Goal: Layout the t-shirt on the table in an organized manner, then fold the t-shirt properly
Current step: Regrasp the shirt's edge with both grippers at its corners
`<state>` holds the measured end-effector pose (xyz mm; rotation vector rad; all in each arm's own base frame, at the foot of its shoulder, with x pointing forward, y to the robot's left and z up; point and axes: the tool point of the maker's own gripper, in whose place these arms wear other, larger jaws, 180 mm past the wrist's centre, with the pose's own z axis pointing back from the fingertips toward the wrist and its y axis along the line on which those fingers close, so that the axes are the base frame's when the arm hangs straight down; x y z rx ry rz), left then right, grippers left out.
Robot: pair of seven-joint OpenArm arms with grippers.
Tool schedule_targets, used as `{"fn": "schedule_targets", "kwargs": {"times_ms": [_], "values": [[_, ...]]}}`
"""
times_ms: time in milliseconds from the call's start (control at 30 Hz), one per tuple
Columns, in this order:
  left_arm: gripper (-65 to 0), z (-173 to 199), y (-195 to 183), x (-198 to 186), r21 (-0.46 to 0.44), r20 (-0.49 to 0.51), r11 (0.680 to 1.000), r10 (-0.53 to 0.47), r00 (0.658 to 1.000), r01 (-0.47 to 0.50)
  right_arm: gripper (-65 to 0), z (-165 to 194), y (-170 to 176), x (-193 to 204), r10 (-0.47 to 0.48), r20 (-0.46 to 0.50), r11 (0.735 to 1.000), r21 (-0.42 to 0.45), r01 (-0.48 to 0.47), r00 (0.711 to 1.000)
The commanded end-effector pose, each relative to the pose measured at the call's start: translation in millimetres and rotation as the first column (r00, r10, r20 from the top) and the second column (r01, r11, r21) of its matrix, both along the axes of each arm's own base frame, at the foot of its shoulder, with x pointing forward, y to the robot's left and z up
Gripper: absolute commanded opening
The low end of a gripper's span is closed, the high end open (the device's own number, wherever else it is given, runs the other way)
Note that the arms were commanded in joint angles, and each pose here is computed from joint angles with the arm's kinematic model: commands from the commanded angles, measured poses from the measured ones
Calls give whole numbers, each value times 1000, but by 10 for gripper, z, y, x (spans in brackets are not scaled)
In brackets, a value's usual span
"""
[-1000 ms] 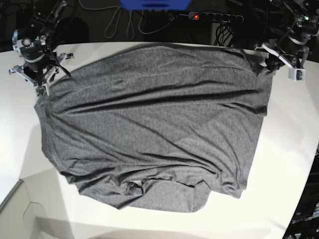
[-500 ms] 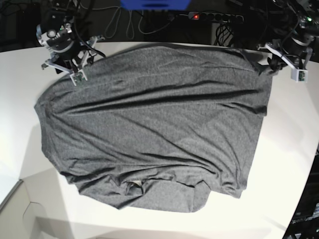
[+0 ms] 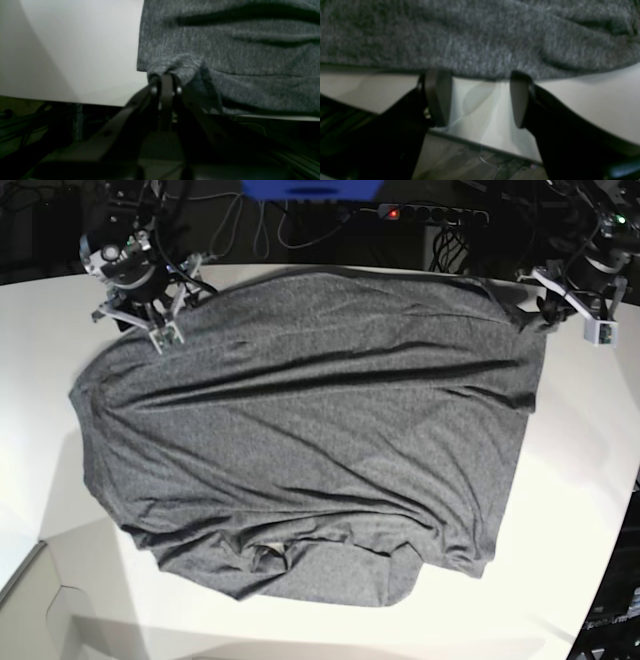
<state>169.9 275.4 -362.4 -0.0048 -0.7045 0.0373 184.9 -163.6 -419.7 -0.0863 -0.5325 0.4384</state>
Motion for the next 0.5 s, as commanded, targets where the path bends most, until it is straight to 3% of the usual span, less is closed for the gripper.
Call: {"fn": "schedule_targets", "kwargs": {"times_ms": [0, 233, 467], "values": [[-647, 92, 20, 54, 11, 36, 1000, -3, 999, 3, -273, 79, 8, 97, 0, 42, 1000, 8, 0, 999], [-647, 100, 20, 70, 11, 41, 1000, -3, 999, 3, -295, 87, 7, 150, 2, 50, 1000, 8, -2, 999], [-647, 103, 20, 75, 11, 43, 1000, -3, 999, 3, -492, -76, 24, 60, -1, -2, 1000, 24, 1, 1000]]}}
